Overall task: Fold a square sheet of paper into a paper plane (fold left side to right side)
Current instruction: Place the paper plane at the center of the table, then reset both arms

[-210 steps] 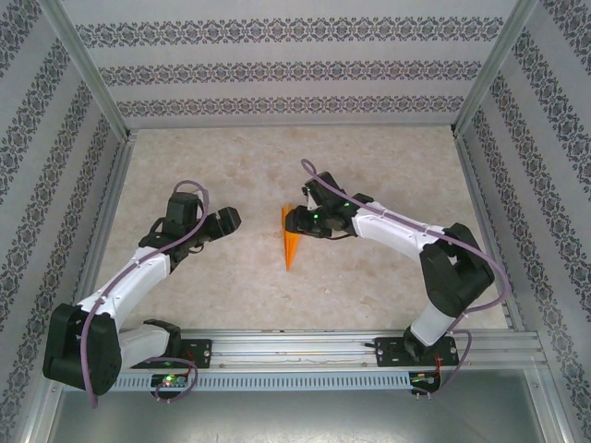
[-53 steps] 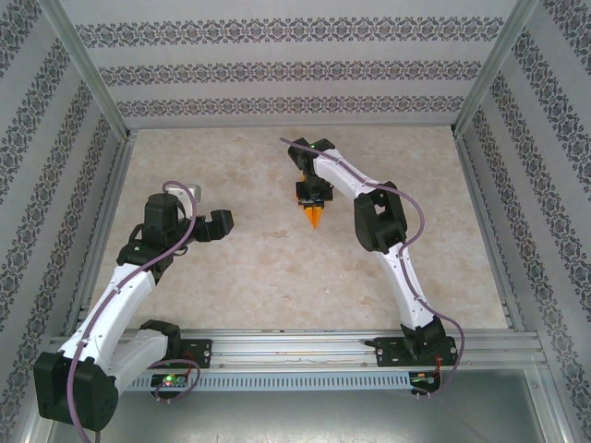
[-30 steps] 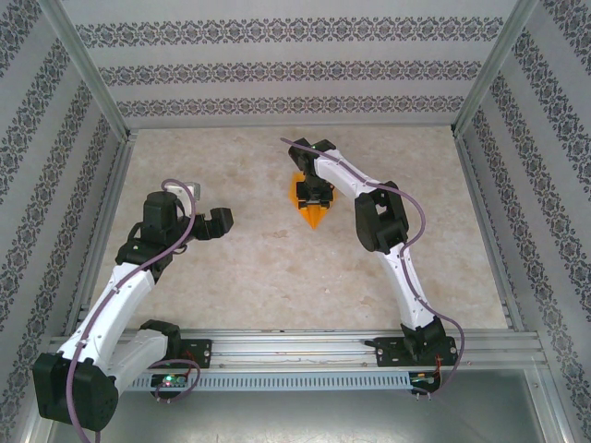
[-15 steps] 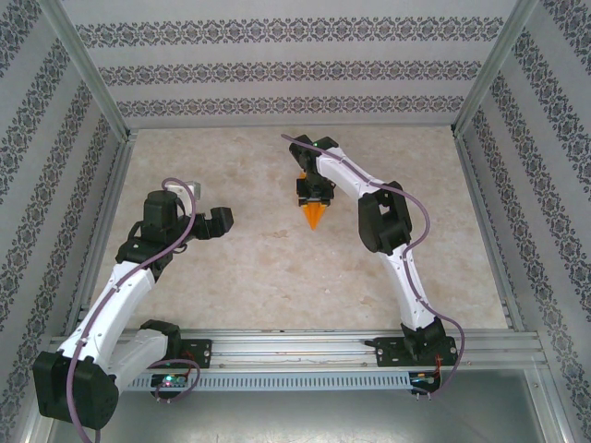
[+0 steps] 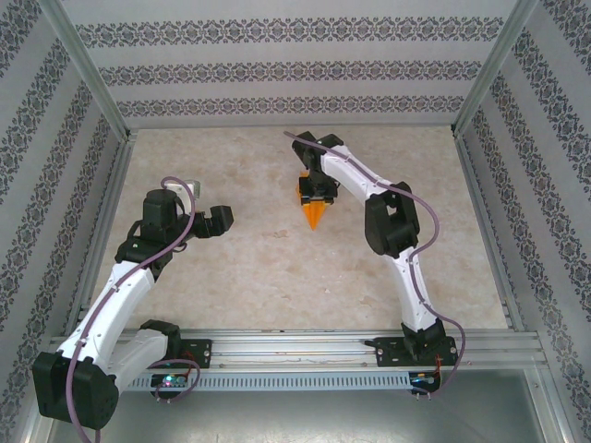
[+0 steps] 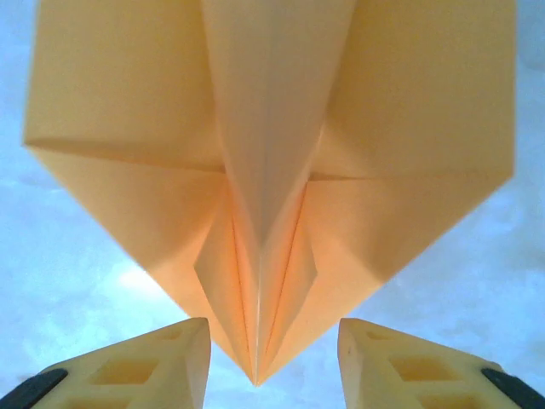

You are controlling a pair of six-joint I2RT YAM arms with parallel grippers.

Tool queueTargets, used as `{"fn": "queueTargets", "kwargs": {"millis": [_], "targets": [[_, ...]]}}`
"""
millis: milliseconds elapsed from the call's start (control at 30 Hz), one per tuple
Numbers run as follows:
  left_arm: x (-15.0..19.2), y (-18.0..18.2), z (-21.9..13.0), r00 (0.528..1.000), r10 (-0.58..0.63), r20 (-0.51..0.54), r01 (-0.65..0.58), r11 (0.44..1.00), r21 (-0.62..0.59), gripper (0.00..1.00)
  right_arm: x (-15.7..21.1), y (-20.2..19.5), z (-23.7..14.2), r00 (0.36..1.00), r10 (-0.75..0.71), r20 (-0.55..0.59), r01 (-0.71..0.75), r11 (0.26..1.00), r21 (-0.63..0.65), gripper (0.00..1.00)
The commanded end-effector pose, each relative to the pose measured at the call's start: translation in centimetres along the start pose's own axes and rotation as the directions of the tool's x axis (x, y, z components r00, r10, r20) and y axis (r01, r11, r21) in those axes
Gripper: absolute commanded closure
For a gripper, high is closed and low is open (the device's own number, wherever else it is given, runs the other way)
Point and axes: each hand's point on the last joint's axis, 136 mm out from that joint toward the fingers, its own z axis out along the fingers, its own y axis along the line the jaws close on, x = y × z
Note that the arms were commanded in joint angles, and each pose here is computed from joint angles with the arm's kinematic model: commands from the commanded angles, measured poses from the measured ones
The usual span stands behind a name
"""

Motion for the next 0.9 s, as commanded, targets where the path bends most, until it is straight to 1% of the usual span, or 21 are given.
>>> {"fn": "queueTargets", "kwargs": {"millis": [0, 167, 267, 367, 433, 533, 633, 667, 867], "targets": [[-1.1, 0.3, -0.6, 0.999, -0.018, 0.035, 0.019, 1.000, -0.019, 0.00, 0.5, -0.2, -3.5, 0.997, -0.033, 0.063, 0.034, 0.999, -0.007, 0.53], [-1.5, 0.9, -0.6, 0.996, -0.052, 0.067, 0.054, 0.998, -0.038, 0.00, 1.2, -0.7, -7.8, 0.984, -0.037, 0.177, 0.049, 0.997, -0.063, 0.46], [-2.2, 1.8, -1.1, 0.996, -0.046, 0.083, 0.054, 0.994, -0.094, 0.00, 2.3, -1.8, -9.7, 0.973, -0.026, 0.228, 0.047, 0.995, -0.090, 0.43], [-3.3, 2.4, -1.8, 0.992, -0.042, 0.120, 0.057, 0.990, -0.130, 0.00, 3.5, -3.9, -11.2, 0.963, -0.005, 0.271, 0.032, 0.995, -0.097, 0.41], [-3.8, 3.2, -2.2, 0.987, -0.057, 0.148, 0.082, 0.982, -0.168, 0.00, 4.3, -5.5, -12.0, 0.952, 0.009, 0.305, 0.020, 0.995, -0.093, 0.39], [-4.6, 3.8, -2.6, 0.979, -0.068, 0.190, 0.105, 0.975, -0.194, 0.00, 5.5, -8.0, -13.0, 0.928, 0.026, 0.373, 0.008, 0.996, -0.091, 0.38], [-5.4, 4.2, -3.0, 0.973, -0.068, 0.223, 0.117, 0.970, -0.214, 0.00, 6.5, -10.5, -13.7, 0.899, 0.045, 0.435, -0.010, 0.997, -0.082, 0.34], [-5.6, 4.2, -3.0, 0.971, -0.068, 0.230, 0.119, 0.969, -0.215, 0.00, 6.8, -11.2, -13.8, 0.890, 0.049, 0.453, -0.016, 0.997, -0.075, 0.31], [-7.6, 4.0, -4.0, 0.961, -0.007, 0.277, 0.077, 0.968, -0.241, 0.00, 8.4, -16.1, -14.2, 0.813, 0.130, 0.567, -0.097, 0.991, -0.088, 0.02]]}}
